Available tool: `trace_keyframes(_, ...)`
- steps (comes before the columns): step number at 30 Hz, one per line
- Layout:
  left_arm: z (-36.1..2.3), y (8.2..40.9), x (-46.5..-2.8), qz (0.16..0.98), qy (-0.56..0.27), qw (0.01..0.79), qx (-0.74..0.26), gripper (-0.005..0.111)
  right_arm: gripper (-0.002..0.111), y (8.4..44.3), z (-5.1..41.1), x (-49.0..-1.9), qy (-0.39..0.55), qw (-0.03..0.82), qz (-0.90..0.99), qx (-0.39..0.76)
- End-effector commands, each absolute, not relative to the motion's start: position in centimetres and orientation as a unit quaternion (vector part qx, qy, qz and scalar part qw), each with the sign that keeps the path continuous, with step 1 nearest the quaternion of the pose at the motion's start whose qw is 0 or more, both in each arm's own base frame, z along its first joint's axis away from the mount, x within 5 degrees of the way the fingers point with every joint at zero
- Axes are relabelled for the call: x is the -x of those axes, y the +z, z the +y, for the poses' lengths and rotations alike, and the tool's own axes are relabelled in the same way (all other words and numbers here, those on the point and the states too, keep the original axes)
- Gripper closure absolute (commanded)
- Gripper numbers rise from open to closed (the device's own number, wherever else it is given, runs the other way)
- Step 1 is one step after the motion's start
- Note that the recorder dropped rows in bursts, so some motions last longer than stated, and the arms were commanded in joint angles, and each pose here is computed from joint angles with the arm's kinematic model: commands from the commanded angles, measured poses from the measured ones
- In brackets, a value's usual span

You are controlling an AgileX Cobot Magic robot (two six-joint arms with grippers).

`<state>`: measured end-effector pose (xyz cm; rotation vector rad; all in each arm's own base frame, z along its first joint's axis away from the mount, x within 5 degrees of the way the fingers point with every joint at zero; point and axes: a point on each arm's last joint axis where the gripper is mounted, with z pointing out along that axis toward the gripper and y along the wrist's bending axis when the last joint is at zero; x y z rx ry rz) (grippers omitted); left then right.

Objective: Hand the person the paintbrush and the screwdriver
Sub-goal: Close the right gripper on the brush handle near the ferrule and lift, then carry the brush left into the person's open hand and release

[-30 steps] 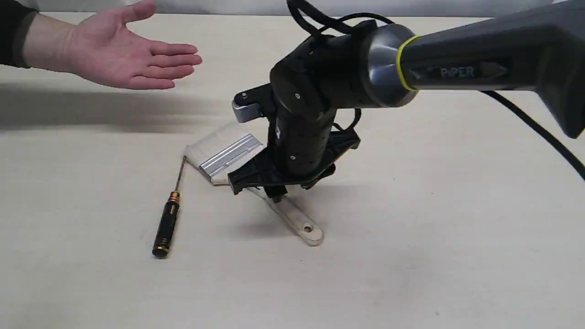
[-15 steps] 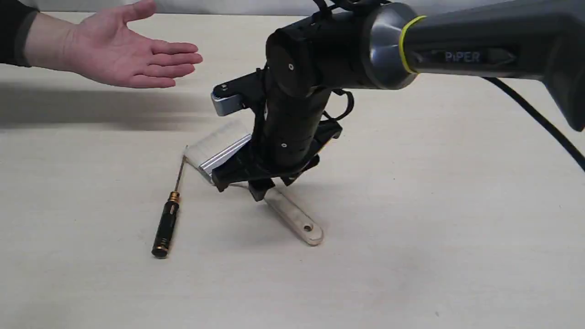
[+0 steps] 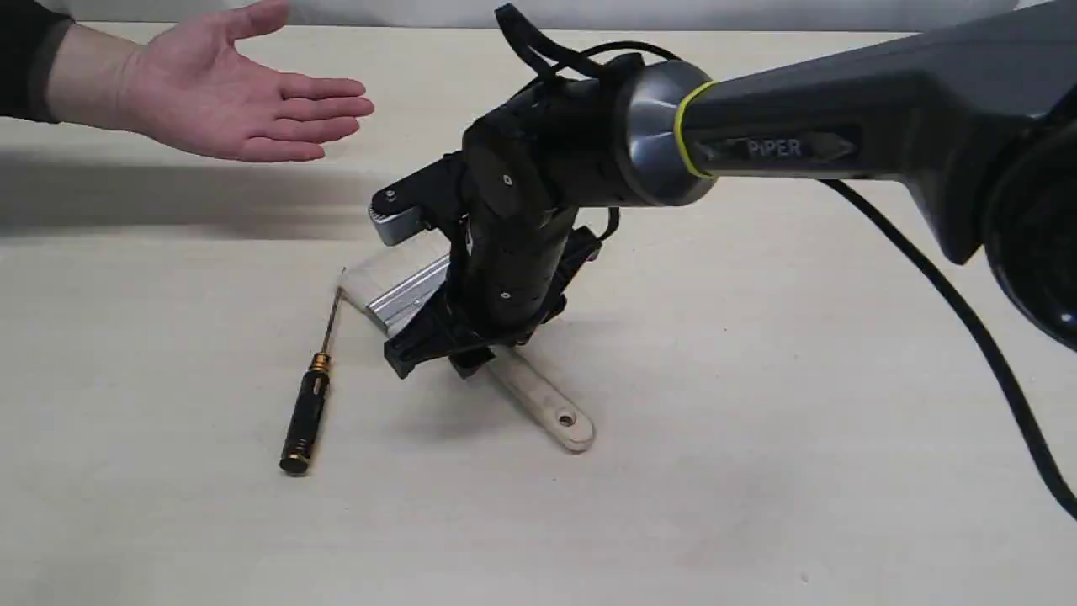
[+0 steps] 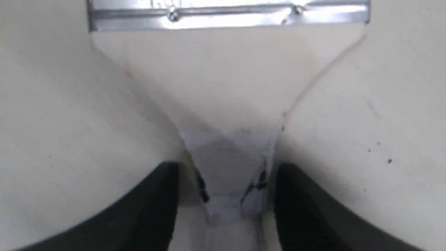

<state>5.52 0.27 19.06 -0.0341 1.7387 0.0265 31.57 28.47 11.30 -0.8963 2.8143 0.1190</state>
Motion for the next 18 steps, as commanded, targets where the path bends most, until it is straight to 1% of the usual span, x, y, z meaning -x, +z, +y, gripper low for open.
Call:
trace_keyframes(1,0.2,19.1,-5.5,0.761,0.008,0.648,0.013,0.107,0.062,9.9,28.5,-31.6,0.034,0.086,0.948,0.305)
trace_keyframes(3,0.2,19.1,-5.5,0.762,0.008,0.648,0.013,0.107,0.066,9.9,28.4,-31.6,0.033,0.085,0.947,0.306)
trace_keyframes(5,0.2,19.1,-5.5,0.762,0.008,0.648,0.013,0.107,0.080,9.9,28.3,-31.7,0.024,0.088,0.944,0.318)
trace_keyframes(7,0.2,19.1,-5.5,0.762,0.008,0.648,0.013,0.107,0.098,10.0,27.9,-31.8,-0.001,0.080,0.936,0.343)
trace_keyframes(8,0.2,19.1,-5.5,0.762,0.008,0.648,0.013,0.107,0.104,10.1,27.8,-31.8,-0.009,0.076,0.935,0.348)
trace_keyframes(11,0.2,19.1,-5.5,0.762,0.008,0.648,0.013,0.107,0.104,10.8,27.7,-31.8,-0.023,0.058,0.935,0.349)
trace_keyframes(13,0.2,19.1,-5.5,0.762,0.008,0.648,0.013,0.107,0.104,12.3,27.8,-31.9,-0.016,0.068,0.936,0.345)
trace_keyframes(15,0.2,19.1,-5.5,0.762,0.008,0.648,0.013,0.107,0.104,14.5,28.2,-32.0,0.003,0.093,0.935,0.341)
trace_keyframes(18,0.2,19.1,-5.5,0.762,0.008,0.648,0.013,0.107,0.104,18.7,28.6,-31.8,0.048,0.145,0.926,0.345)
